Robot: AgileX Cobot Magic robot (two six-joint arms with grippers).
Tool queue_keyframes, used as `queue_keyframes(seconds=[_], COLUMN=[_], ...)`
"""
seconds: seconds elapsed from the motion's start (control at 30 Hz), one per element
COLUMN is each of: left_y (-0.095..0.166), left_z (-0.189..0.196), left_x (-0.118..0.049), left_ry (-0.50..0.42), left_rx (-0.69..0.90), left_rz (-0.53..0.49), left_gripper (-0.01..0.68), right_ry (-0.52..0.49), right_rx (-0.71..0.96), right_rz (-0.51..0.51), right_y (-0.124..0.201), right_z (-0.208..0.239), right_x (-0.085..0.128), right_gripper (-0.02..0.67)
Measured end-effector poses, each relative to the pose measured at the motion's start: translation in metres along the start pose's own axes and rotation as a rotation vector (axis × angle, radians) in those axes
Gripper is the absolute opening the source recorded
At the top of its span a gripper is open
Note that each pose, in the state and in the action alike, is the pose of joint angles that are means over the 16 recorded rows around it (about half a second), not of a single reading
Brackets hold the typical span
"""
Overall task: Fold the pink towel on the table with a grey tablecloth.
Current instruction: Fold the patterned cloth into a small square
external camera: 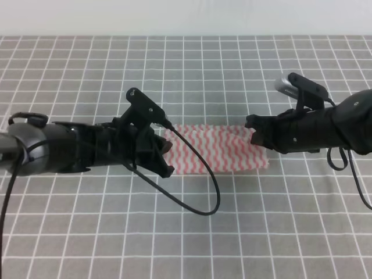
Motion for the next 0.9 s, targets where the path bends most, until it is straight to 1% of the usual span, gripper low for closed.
queue_keyframes(seconds=[0.33, 0.9], left_y=[0.007, 0.004], left_z=[-0.012, -0.014], left_x=[0.002, 0.005], left_ry=[0.004, -0.005], left_rx=[0.023, 0.016], left_rz=[0.005, 0.015], left_gripper=[-0.002, -0.002], right_ry=[0.010, 0.022], right_rx=[0.015, 0.012], right_rz=[-0.007, -0.006], right_y=[0.002, 0.003], right_z=[-0.008, -0.011], right_x=[-0.006, -0.009], right_gripper=[-0.015, -0.015])
Point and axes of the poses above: a point on each arm's last joint axis where the gripper is mounted, z pointing back along that axis away from the gripper, x along the wrist's bending axis when the last joint is at zero, y = z × x, the point moved 7 cm from there along -z, pointing out along that axis toward the gripper, and after that the axes turned 12 degrees about z, right-handed, at the moved point
